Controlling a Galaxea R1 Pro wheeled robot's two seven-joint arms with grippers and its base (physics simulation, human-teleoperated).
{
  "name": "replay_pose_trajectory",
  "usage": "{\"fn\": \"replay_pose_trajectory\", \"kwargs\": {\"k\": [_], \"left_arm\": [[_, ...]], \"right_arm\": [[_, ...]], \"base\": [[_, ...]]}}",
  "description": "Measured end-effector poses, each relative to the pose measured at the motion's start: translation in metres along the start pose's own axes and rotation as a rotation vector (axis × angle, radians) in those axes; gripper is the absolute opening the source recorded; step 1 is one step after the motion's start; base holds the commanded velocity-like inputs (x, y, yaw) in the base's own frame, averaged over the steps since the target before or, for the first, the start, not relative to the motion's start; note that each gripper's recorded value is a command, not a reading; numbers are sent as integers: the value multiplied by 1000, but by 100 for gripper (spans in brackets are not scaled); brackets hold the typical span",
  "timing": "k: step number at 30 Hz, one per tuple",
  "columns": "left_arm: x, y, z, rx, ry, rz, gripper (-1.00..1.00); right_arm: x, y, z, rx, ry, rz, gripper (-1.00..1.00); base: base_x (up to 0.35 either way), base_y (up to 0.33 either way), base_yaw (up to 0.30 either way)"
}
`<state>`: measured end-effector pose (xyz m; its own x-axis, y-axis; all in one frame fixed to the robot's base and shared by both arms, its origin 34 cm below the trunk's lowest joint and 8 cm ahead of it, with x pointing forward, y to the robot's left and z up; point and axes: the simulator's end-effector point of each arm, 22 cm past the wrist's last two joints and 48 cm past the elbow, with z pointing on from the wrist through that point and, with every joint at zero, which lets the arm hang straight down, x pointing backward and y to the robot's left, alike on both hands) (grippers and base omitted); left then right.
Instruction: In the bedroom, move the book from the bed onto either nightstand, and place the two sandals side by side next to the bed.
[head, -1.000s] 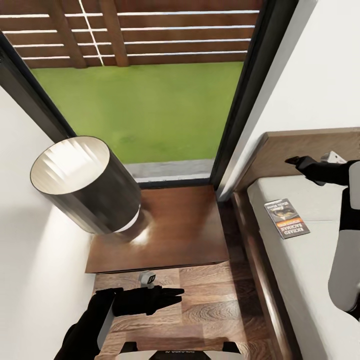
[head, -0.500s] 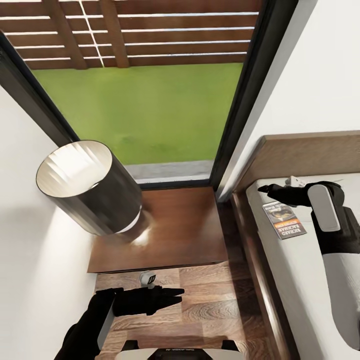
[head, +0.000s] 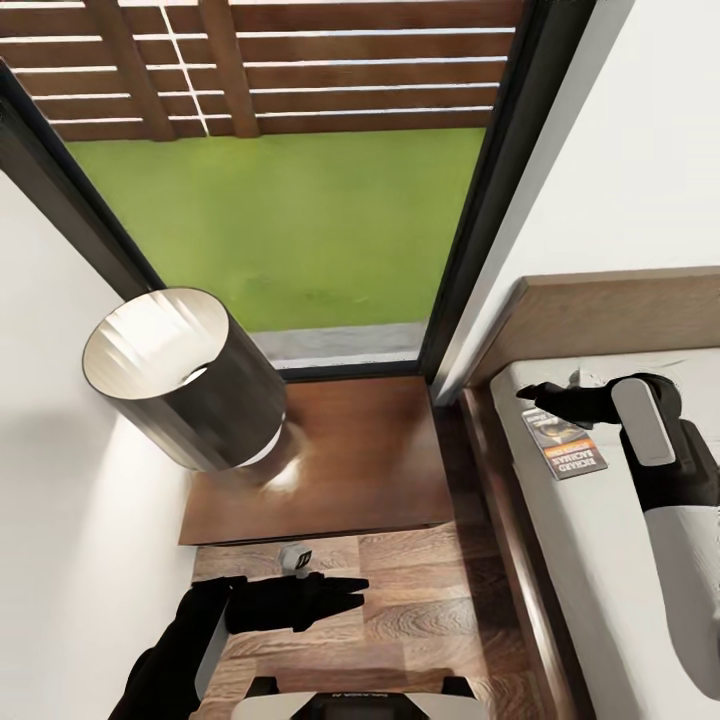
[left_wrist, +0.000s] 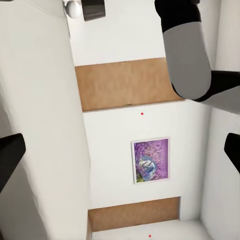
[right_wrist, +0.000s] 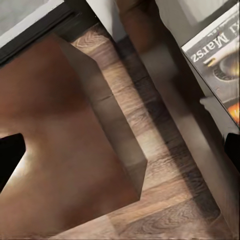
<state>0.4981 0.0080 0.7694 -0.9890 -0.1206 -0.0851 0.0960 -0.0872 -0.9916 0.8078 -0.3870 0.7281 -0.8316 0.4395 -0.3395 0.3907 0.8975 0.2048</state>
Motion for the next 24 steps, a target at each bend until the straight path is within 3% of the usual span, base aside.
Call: {"fn": "replay_pose_trajectory", "kwargs": {"k": [6,12,14,18,21,24], "left_arm": [[1,-7,1,-1,4,-1,100],[3,-14,1,-2,5,-2,100],[4,-15,1,-3,5,-8,100],[9,-16,1,-5,5,-22,100],[14,-15,1,-12,5,-29,100],[17,-16,1,-15,5,-38,100]], "right_arm": [[17,-12,6,24,57,21,100],[45,-14,12,45,122,-5,100],[74,-25,20,72,184,-10,100],[129,-56,33,134,317,26,100],[195,-97,39,216,478,88,100],[267,-138,32,307,635,173,100]], "base": [[0,0,0],[0,0,0],[0,0,0],[0,0,0],[0,0,0],[0,0,0]]}}
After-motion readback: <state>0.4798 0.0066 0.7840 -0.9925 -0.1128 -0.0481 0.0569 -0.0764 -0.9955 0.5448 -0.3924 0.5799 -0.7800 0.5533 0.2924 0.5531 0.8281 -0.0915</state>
